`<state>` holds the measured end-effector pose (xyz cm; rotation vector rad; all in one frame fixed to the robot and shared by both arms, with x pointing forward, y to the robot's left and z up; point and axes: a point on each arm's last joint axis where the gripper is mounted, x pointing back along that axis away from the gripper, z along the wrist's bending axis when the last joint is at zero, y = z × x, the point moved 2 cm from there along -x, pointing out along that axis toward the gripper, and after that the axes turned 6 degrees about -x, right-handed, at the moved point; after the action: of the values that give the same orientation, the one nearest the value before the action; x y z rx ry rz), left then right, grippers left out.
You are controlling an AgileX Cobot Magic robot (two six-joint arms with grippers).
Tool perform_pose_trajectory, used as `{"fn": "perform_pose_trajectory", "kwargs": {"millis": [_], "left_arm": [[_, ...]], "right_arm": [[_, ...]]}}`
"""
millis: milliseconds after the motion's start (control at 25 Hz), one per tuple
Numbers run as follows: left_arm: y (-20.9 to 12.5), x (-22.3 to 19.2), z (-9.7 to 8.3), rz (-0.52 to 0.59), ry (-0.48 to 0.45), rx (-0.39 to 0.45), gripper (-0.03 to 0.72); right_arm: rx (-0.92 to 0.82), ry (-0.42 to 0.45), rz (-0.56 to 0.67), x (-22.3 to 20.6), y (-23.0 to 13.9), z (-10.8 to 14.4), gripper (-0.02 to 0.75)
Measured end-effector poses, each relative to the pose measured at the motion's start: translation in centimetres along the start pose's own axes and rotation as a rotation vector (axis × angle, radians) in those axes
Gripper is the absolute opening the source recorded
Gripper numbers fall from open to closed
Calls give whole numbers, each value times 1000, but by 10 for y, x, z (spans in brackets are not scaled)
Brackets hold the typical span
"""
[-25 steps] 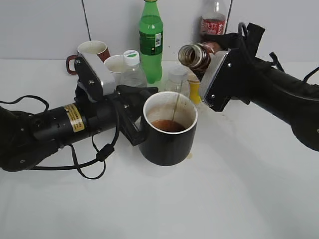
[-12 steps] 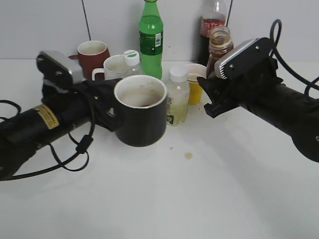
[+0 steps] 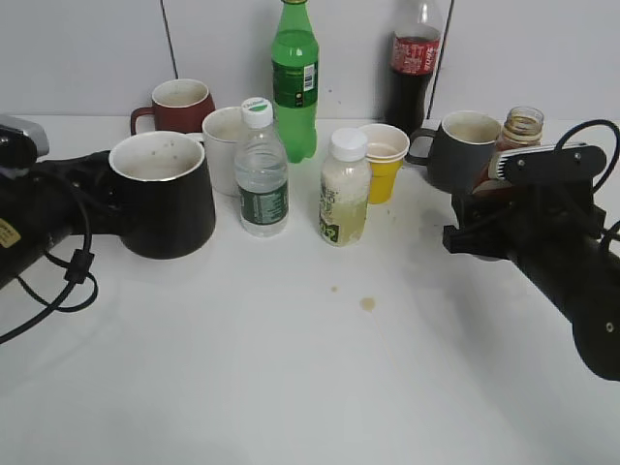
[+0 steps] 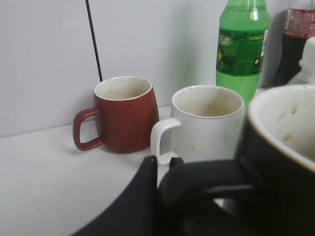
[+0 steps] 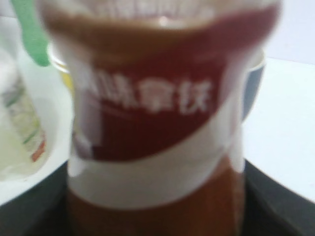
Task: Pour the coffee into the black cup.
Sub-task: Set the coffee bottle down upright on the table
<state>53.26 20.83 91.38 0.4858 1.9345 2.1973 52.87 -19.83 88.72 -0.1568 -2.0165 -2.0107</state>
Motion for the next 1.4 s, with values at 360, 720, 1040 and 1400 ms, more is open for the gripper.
{"fn": "perform_pose_trajectory", "kwargs": {"millis": [360,720,1040,1400], "left_arm": [[-40,-28,6,101,54,-10,41],[-67,-57,10,116,93,10,41],[-71,-53,12,126,124,27,200],[-71,-27,8,167,107,30,312]], "right_arm": [[21,-43,36,-15,-36,-4,499],[17,-39,11,-20,-32,-1,499],[19,-40,17,-25,-36,0,499],[33,12,10,-44,-43,10,499]]}}
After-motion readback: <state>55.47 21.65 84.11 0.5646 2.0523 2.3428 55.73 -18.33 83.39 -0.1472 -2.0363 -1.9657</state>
